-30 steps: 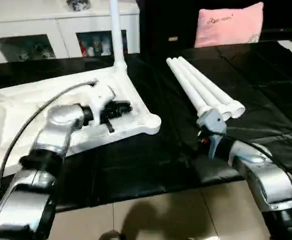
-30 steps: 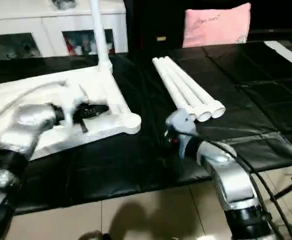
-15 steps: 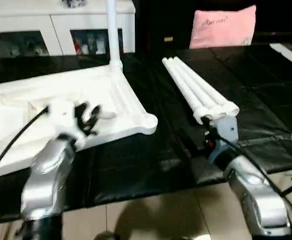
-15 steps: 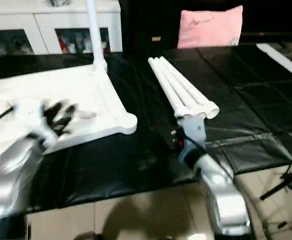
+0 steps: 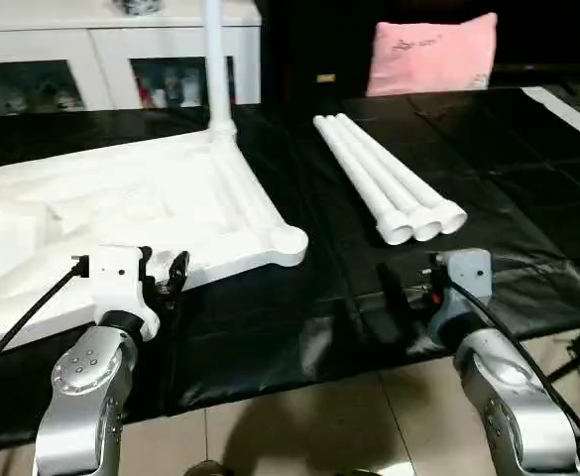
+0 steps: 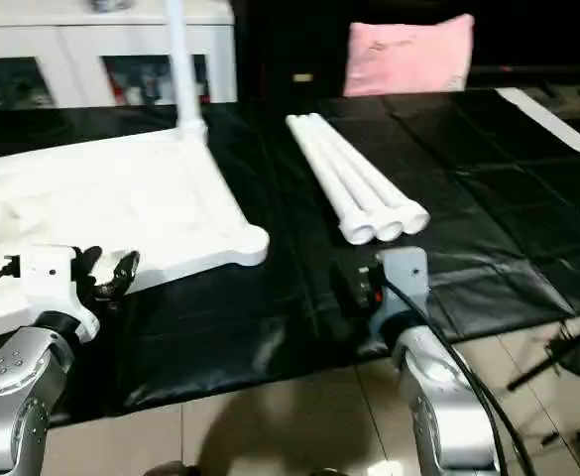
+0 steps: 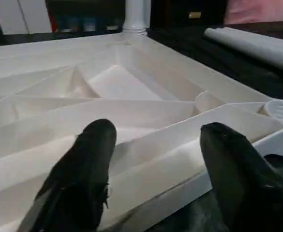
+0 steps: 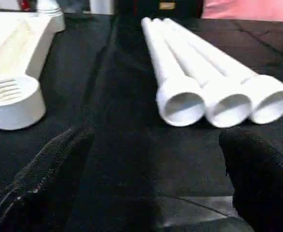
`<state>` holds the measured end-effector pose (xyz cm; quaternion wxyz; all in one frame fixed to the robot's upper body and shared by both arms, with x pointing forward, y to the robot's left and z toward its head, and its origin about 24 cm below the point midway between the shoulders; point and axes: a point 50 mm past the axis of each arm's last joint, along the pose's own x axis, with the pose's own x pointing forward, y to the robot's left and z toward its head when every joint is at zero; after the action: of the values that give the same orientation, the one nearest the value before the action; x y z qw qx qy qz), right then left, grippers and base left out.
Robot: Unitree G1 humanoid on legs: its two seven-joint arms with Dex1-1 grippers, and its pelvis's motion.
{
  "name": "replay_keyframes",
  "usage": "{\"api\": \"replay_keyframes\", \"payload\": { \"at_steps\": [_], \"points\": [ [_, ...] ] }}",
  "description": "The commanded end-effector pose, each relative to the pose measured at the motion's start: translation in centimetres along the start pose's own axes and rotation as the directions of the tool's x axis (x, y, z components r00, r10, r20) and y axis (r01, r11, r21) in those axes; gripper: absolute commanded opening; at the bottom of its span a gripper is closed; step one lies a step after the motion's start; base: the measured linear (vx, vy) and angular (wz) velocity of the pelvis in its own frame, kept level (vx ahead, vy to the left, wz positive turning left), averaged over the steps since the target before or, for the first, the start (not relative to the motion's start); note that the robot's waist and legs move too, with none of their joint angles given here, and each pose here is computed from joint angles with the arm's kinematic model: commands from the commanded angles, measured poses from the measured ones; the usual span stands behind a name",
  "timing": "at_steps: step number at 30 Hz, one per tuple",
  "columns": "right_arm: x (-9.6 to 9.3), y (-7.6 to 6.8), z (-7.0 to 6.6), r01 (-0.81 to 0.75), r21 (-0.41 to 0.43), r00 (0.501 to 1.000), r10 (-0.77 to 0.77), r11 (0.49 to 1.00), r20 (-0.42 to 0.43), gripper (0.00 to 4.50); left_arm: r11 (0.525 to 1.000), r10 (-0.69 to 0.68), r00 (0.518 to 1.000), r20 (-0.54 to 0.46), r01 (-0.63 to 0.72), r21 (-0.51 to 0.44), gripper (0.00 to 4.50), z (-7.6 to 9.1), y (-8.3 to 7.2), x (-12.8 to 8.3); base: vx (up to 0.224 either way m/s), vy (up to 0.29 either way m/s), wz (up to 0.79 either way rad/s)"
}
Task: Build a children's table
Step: Rotate table base, then move to table
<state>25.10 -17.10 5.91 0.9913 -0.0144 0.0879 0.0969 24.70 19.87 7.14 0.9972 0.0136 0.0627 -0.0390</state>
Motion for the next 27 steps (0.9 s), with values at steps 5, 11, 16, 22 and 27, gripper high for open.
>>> {"api": "replay_keyframes", "payload": {
  "at_steps": [5,11,16,22,27],
  "points": [
    [-0.2,-1.1,1.0,0.051,-0.018,0.998,-0.051,0.999,0.045,4.5,1.0,0.009,1.0,-0.006,-0.009,0.02,3.89,0.3,-0.4,0.0,0.0,0.0,0.0],
    [0.1,-1.3,1.9,0.078,0.073,0.995,-0.082,0.994,0.051,4.5,1.0,0.007,1.0,0.027,-0.008,0.018,4.41,1.0,-0.8,0.1,0.0,0.0,0.0],
    [0.4,-1.4,2.4,0.063,0.004,0.995,-0.063,0.998,0.079,4.5,1.0,0.016,0.999,0.044,-0.017,0.023,4.47,1.6,-0.9,0.5,0.0,0.0,0.0],
    [0.3,-1.0,2.7,0.023,0.167,0.996,-0.038,0.986,0.086,4.5,1.0,0.003,0.999,0.042,-0.004,0.031,4.47,1.6,-1.4,0.5,0.0,0.0,0.0],
    [0.4,-0.2,2.5,-0.018,0.19,0.999,0.008,0.982,0.051,4.5,1.0,0.002,0.999,0.04,-0.003,0.031,4.47,1.7,-1.4,0.5,0.0,0.0,0.0]
  ]
}}
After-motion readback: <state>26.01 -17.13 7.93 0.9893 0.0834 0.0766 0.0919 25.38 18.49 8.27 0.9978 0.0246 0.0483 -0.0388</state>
